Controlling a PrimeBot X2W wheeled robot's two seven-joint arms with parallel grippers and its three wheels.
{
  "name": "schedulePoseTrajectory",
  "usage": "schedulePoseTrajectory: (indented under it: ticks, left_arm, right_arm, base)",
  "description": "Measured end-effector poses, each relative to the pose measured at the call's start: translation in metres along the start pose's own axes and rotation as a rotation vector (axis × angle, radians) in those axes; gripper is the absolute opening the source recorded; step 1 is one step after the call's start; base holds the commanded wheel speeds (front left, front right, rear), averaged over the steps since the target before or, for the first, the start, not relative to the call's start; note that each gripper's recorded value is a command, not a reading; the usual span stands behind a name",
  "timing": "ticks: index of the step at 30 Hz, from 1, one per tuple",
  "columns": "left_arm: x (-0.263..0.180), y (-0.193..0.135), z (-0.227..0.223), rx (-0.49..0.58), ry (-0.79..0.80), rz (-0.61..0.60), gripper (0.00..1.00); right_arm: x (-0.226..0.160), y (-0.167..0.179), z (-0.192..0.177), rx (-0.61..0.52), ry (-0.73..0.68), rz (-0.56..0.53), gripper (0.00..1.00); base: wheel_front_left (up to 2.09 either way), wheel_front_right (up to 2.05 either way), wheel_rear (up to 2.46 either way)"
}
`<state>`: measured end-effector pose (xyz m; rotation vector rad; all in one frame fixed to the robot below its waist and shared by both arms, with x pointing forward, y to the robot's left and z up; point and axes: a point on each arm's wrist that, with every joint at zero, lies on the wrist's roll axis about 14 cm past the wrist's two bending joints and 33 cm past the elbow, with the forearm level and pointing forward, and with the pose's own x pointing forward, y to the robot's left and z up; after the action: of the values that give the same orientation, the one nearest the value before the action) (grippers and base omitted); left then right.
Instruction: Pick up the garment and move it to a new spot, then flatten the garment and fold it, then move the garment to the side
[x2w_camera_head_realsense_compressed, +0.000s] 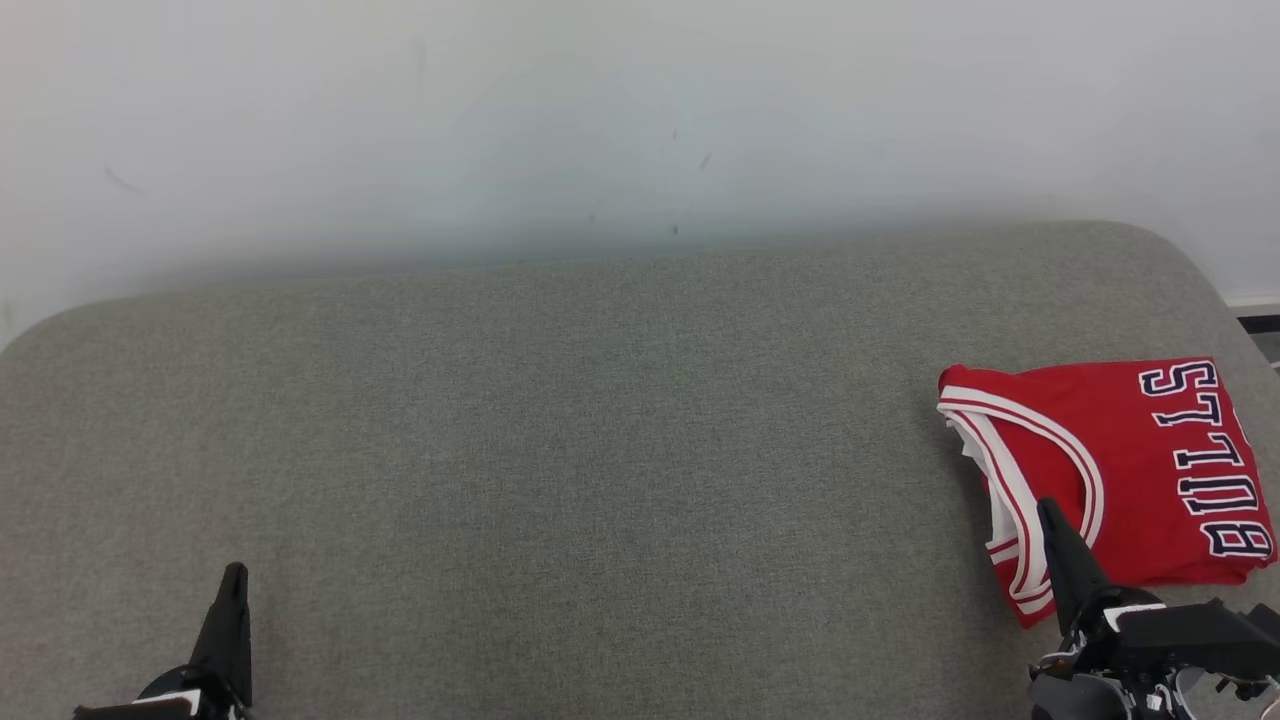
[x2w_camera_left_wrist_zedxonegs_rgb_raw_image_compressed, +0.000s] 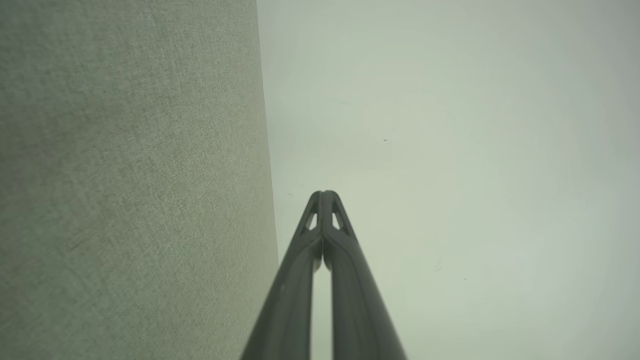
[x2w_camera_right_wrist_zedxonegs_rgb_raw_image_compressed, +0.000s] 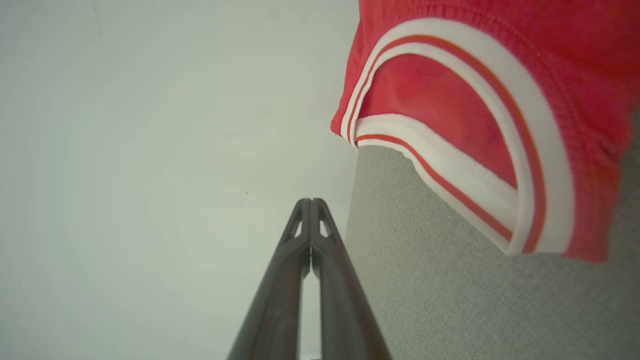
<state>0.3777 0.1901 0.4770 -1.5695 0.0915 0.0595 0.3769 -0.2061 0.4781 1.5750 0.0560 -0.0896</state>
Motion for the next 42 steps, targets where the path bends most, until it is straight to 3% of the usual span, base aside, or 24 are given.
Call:
schedulePoseTrajectory:
  ticks: [42]
  left_arm:
    - [0.0025,-0.0037,-0.0005,0.000,0.001,-0.010,0.00]
  right_arm:
    - [0.0000,0.0002,-0.0002,0.001,0.000,0.001,0.00]
  base:
    - [0.00,0.00,0.00]
